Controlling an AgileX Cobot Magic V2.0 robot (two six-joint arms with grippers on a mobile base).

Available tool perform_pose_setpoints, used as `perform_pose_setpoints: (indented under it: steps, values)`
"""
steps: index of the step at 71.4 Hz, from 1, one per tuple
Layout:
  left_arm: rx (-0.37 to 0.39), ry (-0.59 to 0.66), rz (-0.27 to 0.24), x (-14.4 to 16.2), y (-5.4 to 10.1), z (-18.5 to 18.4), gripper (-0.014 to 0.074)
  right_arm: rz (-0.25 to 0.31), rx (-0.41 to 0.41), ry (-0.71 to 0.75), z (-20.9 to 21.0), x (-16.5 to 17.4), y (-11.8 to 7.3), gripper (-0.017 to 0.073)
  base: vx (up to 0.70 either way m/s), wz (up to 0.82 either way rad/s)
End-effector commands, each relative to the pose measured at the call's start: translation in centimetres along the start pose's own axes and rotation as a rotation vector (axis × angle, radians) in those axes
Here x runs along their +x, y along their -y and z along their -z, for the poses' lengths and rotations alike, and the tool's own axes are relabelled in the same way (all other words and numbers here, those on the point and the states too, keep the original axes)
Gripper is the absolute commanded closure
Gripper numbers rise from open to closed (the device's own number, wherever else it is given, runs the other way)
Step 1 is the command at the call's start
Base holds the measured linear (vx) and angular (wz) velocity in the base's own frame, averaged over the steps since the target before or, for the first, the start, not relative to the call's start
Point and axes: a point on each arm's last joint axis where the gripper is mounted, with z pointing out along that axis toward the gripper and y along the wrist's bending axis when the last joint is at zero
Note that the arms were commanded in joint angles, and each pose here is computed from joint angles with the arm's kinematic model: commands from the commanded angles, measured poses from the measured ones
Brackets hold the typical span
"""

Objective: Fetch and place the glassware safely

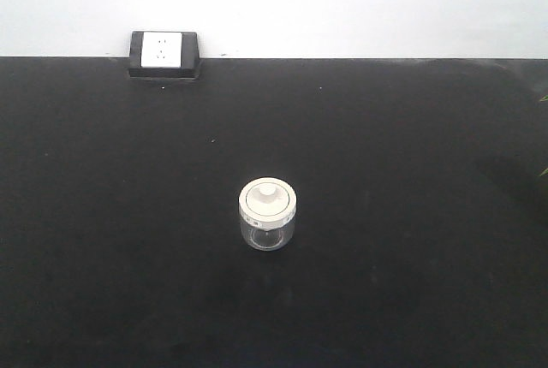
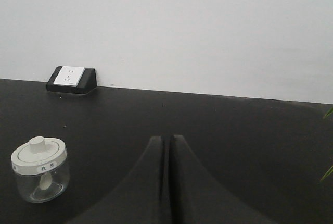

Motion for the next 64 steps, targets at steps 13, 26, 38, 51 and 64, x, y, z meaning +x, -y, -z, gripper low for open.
perform_pose_setpoints:
  steps: [13, 26, 38, 51, 64]
  values:
    - [-0.005, 0.011, 0.012, 0.2, 0.0, 1.4, 0.0601, 0.018, -0.020, 0.064, 0.0, -1.3, -0.2, 0.0563, 0.00, 0.00]
    - [-0.009, -0.012, 0.012, 2.4, 0.0, 2.4, 0.0601, 0.018, -0.021, 0.065, 0.0, -1.3, -0.2, 0.0563, 0.00, 0.00]
    - [-0.008, -0.078, 0.017, 4.8, 0.1, 2.5, 0.0601, 0.018, -0.021, 0.065, 0.0, -1.3, -0.2, 0.0563, 0.00, 0.00]
    - [-0.010, -0.126, 0.015, 5.2, 0.1, 2.6, 0.0601, 0.018, -0.021, 0.065, 0.0, -1.3, -0.2, 0.0563, 0.00, 0.00]
    - [-0.010, -0.124, 0.015, 5.2, 0.1, 2.6, 0.0601, 0.018, -0.021, 0.065, 0.0, -1.3, -0.2, 0.0563, 0.00, 0.00]
